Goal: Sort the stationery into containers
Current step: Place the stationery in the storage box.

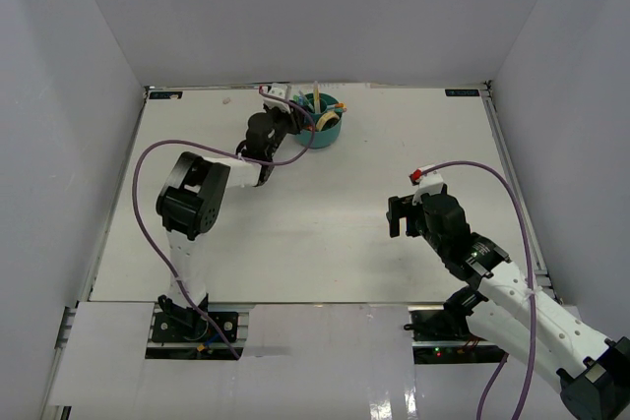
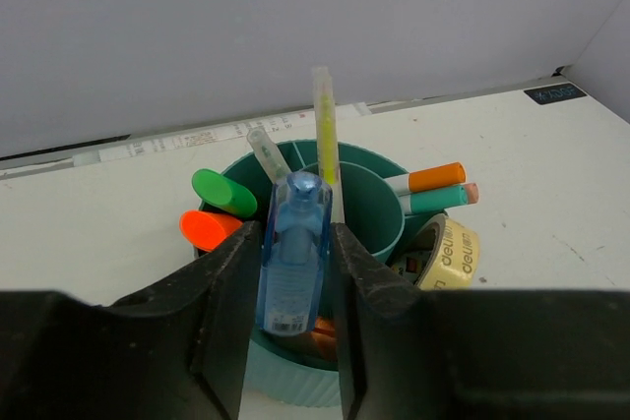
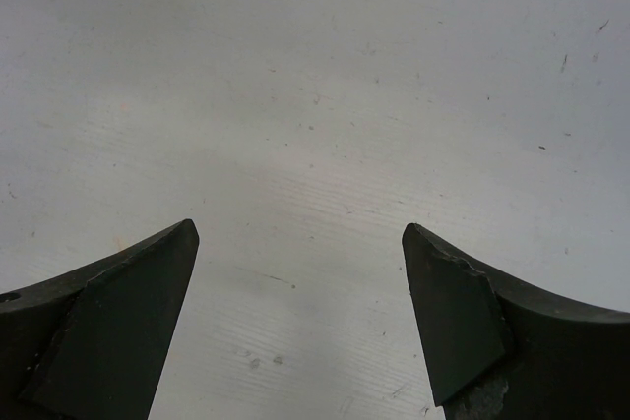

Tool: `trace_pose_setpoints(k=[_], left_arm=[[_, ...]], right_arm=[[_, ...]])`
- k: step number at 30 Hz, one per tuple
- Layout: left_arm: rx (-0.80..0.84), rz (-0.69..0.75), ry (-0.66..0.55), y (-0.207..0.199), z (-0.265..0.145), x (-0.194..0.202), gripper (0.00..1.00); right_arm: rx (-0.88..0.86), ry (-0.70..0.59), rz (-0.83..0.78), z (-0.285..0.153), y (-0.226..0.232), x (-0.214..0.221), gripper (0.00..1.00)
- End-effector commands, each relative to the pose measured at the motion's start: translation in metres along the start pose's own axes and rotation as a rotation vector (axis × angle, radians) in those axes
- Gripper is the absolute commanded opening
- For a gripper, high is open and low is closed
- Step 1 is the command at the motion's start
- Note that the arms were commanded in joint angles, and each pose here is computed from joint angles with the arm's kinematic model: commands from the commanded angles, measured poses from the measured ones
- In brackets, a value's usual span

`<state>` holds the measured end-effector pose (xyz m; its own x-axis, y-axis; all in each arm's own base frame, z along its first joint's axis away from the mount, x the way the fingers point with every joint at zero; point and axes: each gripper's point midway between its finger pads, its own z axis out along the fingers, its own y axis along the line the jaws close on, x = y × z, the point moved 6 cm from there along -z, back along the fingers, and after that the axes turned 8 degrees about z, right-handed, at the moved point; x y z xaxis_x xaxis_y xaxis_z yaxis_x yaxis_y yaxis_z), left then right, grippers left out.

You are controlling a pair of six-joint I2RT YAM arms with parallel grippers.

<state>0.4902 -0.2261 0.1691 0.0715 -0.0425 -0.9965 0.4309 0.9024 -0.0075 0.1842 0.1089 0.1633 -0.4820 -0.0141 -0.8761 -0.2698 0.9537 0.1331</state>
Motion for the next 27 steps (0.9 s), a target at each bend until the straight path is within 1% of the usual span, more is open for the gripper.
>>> trace_pose_setpoints(k=[1, 7, 10, 13, 14, 15, 16, 17, 18, 19, 20, 21, 22, 23, 24, 25, 26, 27], left_arm=[[0.007, 0.005, -0.054, 0.001, 0.006, -0.014, 0.46], [0.007, 0.009, -0.048, 0.002, 0.006, -0.013, 0.65], [0.007, 0.009, -0.052, 0.001, 0.002, -0.015, 0.69], [0.022, 0.0, -0.072, -0.001, -0.005, -0.032, 0.73], [0.026, -0.005, -0.086, -0.002, -0.009, -0.048, 0.77], [0.028, -0.016, -0.078, -0.003, -0.013, -0.053, 0.79], [0.025, -0.028, -0.031, -0.003, -0.017, -0.053, 0.82], [0.025, -0.038, -0.02, -0.004, -0.021, -0.061, 0.86], [0.027, -0.043, -0.035, -0.005, -0.03, -0.083, 0.89], [0.03, -0.059, -0.025, -0.006, -0.035, -0.091, 0.91], [0.027, -0.07, 0.045, -0.007, -0.044, -0.088, 0.93], [0.029, -0.074, 0.03, -0.008, -0.056, -0.112, 0.95], [0.022, -0.085, 0.051, -0.008, -0.064, -0.117, 0.96], [0.001, -0.094, 0.126, -0.007, -0.076, -0.112, 0.97], [-0.016, -0.101, 0.152, -0.005, -0.086, -0.116, 0.98], [-0.034, -0.114, 0.201, -0.005, -0.107, -0.124, 0.98], [-0.087, -0.112, 0.218, 0.001, -0.117, -0.128, 0.98], [-0.107, -0.114, 0.217, 0.002, -0.135, -0.14, 0.98]], right_arm=[[0.007, -0.041, 0.012, 0.0, -0.001, -0.007, 0.91], [0.005, -0.053, 0.018, -0.002, -0.001, -0.009, 0.91], [0.0, -0.063, 0.023, -0.004, 0.0, -0.012, 0.91], [0.002, -0.084, 0.039, -0.008, 0.0, -0.017, 0.91], [0.002, -0.09, 0.047, -0.009, 0.0, -0.019, 0.91], [0.0, -0.106, 0.054, -0.012, 0.0, -0.022, 0.9], [0.011, -0.116, 0.061, -0.014, -0.001, -0.025, 0.91], [0.012, -0.128, 0.067, -0.015, -0.001, -0.028, 0.9], [0.013, -0.154, 0.075, -0.02, -0.002, -0.035, 0.9], [0.028, -0.168, 0.079, -0.022, -0.003, -0.038, 0.9], [0.037, -0.184, 0.086, -0.024, -0.005, -0.041, 0.9], [0.045, -0.209, 0.099, -0.028, -0.006, -0.046, 0.9], [0.068, -0.237, 0.107, -0.031, -0.008, -0.053, 0.9], [0.083, -0.258, 0.116, -0.034, -0.01, -0.058, 0.9], [0.104, -0.285, 0.145, -0.038, -0.013, -0.064, 0.9], [0.143, -0.315, 0.165, -0.042, -0.017, -0.071, 0.9], [0.153, -0.328, 0.169, -0.045, -0.018, -0.074, 0.9], [0.167, -0.354, 0.169, -0.05, -0.021, -0.079, 0.9]])
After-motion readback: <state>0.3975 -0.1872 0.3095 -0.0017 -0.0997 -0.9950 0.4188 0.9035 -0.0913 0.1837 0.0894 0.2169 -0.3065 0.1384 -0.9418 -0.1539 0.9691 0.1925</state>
